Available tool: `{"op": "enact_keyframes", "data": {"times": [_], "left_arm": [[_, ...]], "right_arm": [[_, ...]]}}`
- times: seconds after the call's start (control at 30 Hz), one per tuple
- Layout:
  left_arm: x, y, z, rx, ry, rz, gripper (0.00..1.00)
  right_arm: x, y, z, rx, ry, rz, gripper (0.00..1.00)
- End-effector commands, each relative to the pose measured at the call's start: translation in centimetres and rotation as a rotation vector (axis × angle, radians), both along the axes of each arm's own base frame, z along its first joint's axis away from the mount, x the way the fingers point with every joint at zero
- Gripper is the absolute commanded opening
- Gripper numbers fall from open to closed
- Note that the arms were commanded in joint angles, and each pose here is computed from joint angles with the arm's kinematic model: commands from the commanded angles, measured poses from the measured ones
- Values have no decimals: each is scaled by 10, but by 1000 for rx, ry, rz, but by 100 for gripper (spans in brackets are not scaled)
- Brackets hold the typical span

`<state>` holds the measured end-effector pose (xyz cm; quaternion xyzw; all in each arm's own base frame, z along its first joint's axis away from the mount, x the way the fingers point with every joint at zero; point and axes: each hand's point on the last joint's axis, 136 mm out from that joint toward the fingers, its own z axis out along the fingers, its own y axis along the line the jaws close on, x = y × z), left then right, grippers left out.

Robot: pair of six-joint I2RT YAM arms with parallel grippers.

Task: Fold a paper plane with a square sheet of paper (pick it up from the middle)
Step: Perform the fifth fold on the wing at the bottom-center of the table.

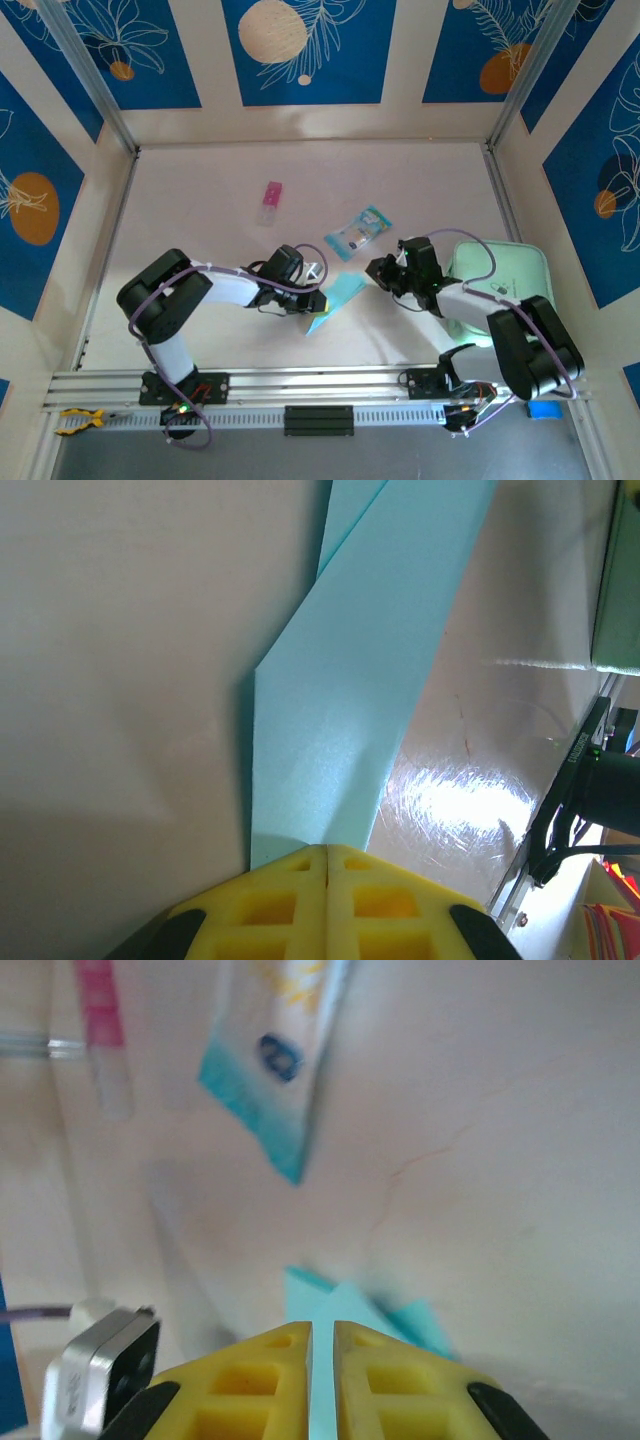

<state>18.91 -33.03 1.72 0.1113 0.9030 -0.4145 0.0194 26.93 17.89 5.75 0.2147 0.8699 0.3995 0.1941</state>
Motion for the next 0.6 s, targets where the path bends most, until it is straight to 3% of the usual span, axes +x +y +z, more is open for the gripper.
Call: {"op": "enact_keyframes", "data": {"times": [0.0,0.17,0.3,0.57], "left_arm": [[-34,33,-47,193,130,1,0],[-32,28,-41,169,123,-2,0],[-29,19,-22,129,96,-16,0],[-25,-9,44,56,-72,-127,23]], "right_arm": [[-11,20,1,-34,0,76,15],[-20,55,-18,-30,44,184,13],[-29,40,-56,-119,184,135,10],[-38,28,-71,-118,204,138,10]]}}
